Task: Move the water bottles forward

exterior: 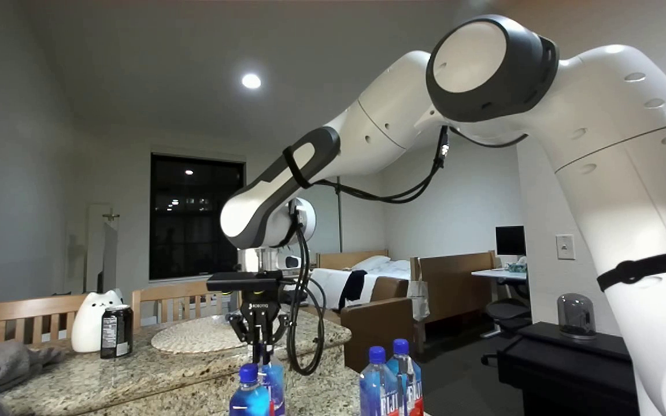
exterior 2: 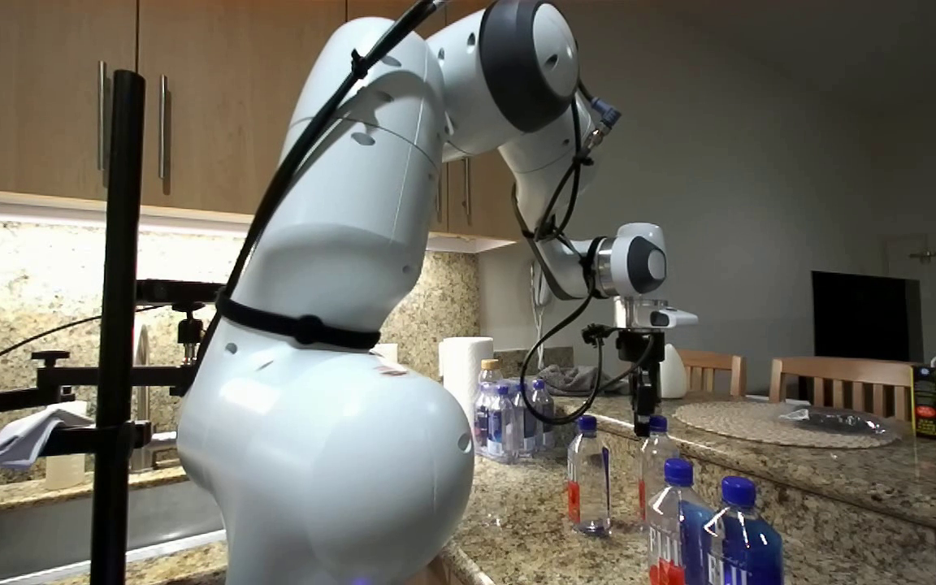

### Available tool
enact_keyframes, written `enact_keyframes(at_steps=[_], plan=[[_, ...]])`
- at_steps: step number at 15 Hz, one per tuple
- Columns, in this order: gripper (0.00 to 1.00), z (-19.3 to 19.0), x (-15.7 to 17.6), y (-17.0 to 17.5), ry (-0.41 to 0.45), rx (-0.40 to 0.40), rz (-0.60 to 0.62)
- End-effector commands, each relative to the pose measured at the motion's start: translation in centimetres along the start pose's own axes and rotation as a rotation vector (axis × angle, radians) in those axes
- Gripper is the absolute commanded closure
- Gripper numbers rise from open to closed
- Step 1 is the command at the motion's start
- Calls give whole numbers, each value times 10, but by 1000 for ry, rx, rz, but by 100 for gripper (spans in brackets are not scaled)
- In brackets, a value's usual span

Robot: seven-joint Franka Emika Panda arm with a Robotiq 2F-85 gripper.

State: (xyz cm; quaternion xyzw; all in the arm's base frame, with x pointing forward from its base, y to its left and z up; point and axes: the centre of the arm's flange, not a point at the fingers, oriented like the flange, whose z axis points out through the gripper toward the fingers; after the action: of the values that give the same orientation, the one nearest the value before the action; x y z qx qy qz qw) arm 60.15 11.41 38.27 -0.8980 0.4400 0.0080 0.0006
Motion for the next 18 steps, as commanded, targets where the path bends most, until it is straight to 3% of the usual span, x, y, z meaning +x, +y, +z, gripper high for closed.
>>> enact_keyframes(at_steps=[1,3,4,5,7,16,18], plan=[[99,-1,-4,6,-4,-14,-8],[100,0,-4,8,-10,-20,-11],[74,1,-5,9,-10,-24,-12],[73,1,-6,10,-11,-28,-13],[62,-3,-4,11,-8,-28,-12],[5,-18,21,8,17,9,37],[0,-17,25,8,14,10,41]])
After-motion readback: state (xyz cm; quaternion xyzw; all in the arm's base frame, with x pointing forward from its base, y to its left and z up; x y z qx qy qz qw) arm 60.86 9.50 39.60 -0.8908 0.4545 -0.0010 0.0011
